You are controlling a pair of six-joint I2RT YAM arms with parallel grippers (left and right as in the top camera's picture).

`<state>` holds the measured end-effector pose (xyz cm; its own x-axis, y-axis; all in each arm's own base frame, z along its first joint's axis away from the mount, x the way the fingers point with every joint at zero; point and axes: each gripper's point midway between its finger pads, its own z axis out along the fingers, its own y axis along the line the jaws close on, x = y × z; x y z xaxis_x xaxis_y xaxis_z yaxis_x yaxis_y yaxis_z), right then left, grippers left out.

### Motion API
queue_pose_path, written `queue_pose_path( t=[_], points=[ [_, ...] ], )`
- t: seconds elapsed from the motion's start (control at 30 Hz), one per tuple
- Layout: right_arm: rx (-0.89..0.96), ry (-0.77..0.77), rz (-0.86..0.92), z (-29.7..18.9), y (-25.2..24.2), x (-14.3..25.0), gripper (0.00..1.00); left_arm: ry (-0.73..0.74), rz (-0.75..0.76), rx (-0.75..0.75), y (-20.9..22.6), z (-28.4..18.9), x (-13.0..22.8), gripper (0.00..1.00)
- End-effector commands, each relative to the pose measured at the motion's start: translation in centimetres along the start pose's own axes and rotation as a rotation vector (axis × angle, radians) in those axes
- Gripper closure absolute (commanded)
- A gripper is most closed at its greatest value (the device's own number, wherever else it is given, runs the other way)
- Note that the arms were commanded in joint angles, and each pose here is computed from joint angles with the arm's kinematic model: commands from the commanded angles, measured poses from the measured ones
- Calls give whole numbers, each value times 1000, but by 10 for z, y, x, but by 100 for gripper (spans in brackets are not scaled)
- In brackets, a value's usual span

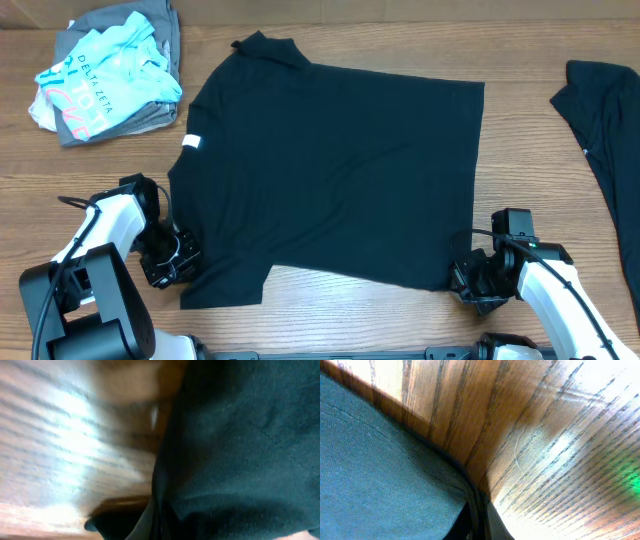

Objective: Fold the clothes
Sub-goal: 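Lift the bottom hem with both grippers and fold it up toward the collar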

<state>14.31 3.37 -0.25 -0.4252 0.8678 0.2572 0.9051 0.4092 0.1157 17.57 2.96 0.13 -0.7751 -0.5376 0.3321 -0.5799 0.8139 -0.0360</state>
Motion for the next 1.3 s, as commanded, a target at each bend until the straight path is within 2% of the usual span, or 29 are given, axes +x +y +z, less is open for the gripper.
queue_pose_path(
  t=[0.0, 0.2, 0.53, 0.83, 1.27],
  points=[
    [16, -22, 26, 3, -4, -3, 96, 21, -2, 20, -3, -3, 7, 96],
    [17, -23, 25, -2, -2, -3, 96, -19, 10, 58, -7, -19, 14, 96],
    [3, -100, -12, -40, 23, -18, 96, -188, 45, 160, -22, -69, 16, 96],
    [-99, -161, -43, -57, 55, -31, 95, -349, 54, 213, -38, -108, -17, 96],
    [-253, -250, -87, -68, 93, -50, 96, -591, 108, 317, -63, -142, -66, 96]
  ],
)
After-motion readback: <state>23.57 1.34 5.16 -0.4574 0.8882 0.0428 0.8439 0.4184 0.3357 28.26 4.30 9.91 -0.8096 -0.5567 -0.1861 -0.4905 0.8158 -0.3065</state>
